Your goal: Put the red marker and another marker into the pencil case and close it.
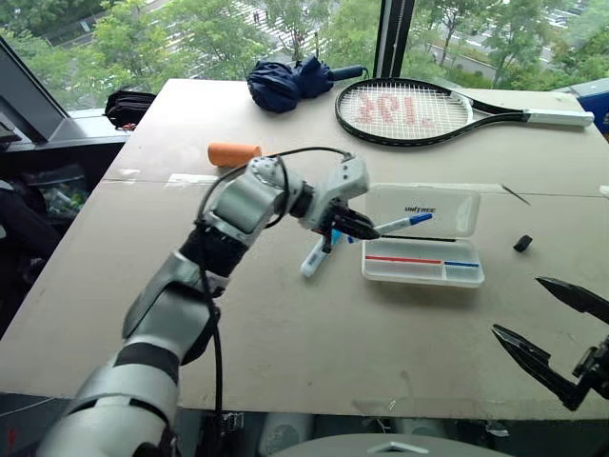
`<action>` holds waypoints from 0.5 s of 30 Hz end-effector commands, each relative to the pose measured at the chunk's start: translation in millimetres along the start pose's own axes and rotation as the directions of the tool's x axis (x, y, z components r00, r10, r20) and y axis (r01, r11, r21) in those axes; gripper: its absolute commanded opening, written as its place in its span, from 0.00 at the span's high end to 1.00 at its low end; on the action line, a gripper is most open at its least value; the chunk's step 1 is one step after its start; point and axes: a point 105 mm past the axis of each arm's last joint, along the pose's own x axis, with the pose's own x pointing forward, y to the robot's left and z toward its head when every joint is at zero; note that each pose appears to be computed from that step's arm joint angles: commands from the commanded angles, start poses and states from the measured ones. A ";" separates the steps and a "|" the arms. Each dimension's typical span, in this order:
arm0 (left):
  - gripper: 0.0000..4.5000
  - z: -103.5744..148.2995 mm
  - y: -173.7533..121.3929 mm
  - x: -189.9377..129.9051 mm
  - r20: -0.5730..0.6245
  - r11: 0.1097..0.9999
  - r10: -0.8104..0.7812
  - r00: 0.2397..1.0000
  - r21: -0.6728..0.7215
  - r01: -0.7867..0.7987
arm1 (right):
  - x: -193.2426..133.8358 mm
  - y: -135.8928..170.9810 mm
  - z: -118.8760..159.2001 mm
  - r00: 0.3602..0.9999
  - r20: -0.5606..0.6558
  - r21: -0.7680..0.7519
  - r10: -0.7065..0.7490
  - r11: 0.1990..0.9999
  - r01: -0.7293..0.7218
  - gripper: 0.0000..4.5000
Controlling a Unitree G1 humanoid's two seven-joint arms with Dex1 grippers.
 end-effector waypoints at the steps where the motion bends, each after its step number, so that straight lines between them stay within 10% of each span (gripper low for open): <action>1: 0.99 6.8 15.7 13.3 -0.049 0.997 0.056 0.997 0.058 -0.053 | -11.9 1.7 8.7 1.000 -0.001 -0.065 -0.030 0.997 0.029 0.00; 13: 0.99 6.6 23.9 50.0 -0.137 0.984 0.029 0.990 0.177 -0.004 | -16.1 4.1 9.6 0.998 -0.004 -0.083 -0.070 0.994 0.070 0.00; 15: 0.71 8.4 23.3 50.7 -0.135 0.981 0.023 0.991 0.191 0.003 | -15.2 5.0 10.7 0.997 -0.002 -0.085 -0.071 0.994 0.071 0.00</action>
